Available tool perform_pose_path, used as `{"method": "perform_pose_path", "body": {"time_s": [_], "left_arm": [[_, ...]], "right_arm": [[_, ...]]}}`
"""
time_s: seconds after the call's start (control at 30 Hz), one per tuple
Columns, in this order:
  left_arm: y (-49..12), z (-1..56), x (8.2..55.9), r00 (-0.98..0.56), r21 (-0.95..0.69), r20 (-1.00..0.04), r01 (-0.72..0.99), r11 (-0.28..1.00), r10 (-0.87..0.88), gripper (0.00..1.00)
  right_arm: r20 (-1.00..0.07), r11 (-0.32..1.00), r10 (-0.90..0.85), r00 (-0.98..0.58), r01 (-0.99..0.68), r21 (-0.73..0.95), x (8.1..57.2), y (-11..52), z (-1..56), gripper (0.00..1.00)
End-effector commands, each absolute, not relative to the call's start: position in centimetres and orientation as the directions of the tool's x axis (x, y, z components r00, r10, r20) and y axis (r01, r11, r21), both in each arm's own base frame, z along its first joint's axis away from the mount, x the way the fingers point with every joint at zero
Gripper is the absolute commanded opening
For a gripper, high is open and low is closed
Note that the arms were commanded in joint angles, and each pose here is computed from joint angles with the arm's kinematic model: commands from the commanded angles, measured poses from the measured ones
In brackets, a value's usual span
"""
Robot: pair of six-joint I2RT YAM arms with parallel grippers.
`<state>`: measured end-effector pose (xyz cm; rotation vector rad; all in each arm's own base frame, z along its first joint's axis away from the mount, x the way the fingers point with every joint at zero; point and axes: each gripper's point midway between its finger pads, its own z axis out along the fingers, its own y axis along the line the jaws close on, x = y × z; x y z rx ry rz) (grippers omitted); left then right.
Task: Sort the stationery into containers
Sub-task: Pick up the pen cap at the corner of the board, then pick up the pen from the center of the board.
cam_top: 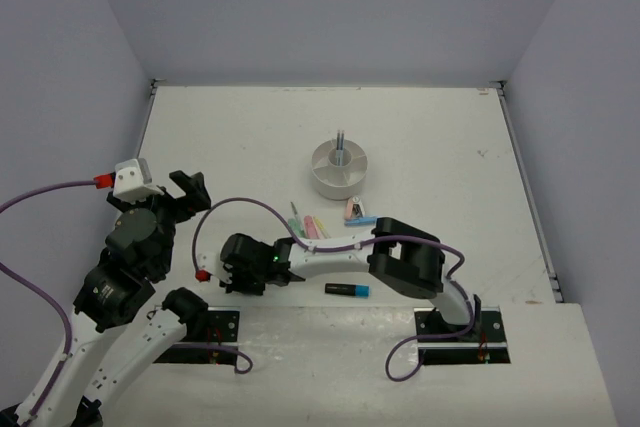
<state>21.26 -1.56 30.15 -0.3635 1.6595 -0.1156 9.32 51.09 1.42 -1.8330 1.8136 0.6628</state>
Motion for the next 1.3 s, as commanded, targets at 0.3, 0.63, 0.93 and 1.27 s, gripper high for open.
{"method": "perform_pose_path", "body": {"time_s": [0.3,0.63,0.93,1.27], "left_arm": [[-1.8,30.9,22.0,-0.093,-0.300,-0.942,-0.194,0.934,-0.322,1.00],[-12.8,19.7,27.4,-0.571,-0.228,-0.764,-0.198,0.953,-0.301,0.99],[-23.6,15.2,27.2,-0.691,-0.222,-0.644,-0.241,0.945,-0.328,0.83],[-25.2,9.2,26.8,-0.757,-0.103,-0.558,-0.343,0.934,-0.340,0.44]], "right_arm": [[-0.824,0.503,-0.409,-0.393,-0.850,0.156,19.7,39.7,14.6,0.00],[-0.827,0.843,0.011,-0.561,-0.440,0.309,26.2,25.7,19.7,0.00],[-0.870,0.918,0.196,-0.453,-0.228,0.325,26.3,18.7,22.4,0.00],[-0.883,0.915,0.187,-0.431,-0.252,0.317,25.4,18.0,22.5,0.00]]}}
